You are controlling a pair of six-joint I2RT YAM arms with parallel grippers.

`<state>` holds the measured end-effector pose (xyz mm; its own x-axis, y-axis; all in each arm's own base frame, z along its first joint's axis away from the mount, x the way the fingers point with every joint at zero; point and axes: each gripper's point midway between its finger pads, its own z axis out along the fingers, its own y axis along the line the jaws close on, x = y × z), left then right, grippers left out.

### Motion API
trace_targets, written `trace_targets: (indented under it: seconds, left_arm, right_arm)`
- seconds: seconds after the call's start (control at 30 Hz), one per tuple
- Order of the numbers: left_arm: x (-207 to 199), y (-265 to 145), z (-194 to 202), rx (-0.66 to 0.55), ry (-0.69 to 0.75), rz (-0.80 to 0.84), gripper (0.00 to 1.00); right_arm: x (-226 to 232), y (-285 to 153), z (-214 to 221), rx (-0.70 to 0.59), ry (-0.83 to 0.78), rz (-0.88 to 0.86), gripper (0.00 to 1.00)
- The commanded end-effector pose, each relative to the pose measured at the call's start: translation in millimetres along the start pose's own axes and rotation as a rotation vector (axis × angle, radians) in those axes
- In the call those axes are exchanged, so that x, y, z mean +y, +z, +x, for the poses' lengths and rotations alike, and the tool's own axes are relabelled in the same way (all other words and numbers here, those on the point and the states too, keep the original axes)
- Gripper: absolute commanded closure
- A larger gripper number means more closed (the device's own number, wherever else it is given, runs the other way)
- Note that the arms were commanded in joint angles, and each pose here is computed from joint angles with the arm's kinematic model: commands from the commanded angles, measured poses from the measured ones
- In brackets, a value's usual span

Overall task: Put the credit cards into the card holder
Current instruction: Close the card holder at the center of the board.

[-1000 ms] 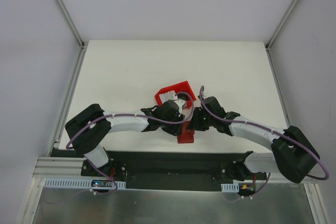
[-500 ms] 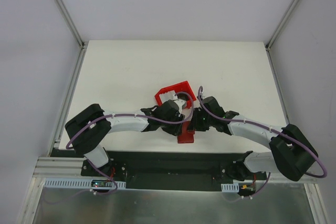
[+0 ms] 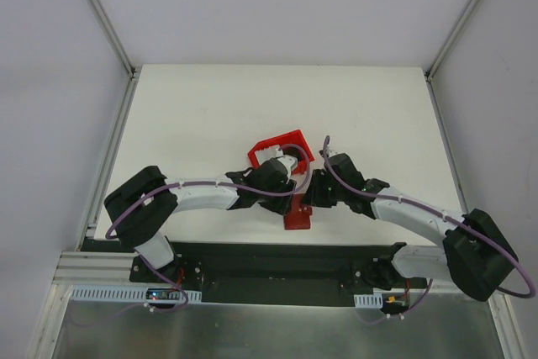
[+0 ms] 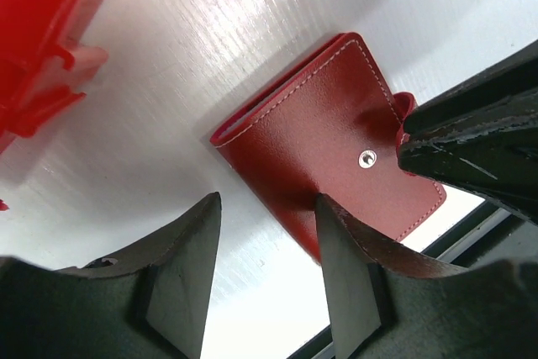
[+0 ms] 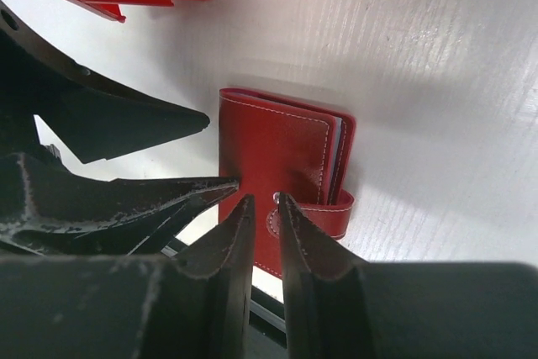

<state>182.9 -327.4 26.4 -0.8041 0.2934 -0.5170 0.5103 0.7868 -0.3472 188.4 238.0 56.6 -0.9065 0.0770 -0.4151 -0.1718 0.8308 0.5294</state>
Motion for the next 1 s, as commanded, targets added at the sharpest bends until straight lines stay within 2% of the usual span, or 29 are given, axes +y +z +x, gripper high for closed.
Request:
trace_targets:
  seconds: [0.0, 0.27, 0.97]
  left_arm:
    - [-9.4, -7.1, -21.2, -0.057, 0.010, -0.006, 0.52]
    - [-12.7, -6.7, -25.2, -0.061, 0.017, 0.006, 0.50]
    - [4.5, 8.9, 1.0, 0.022, -0.006, -0.052, 0.53]
  right_arm:
    - [-1.3, -9.0, -10.0, -0.047, -0.003, 0.021, 0.80]
    - [-16.9, -11.1, -1.4, -0.053, 0.021, 0.063, 0.80]
    - [-4.2, 8.1, 15.1, 0.038, 0.071, -0.019, 0.82]
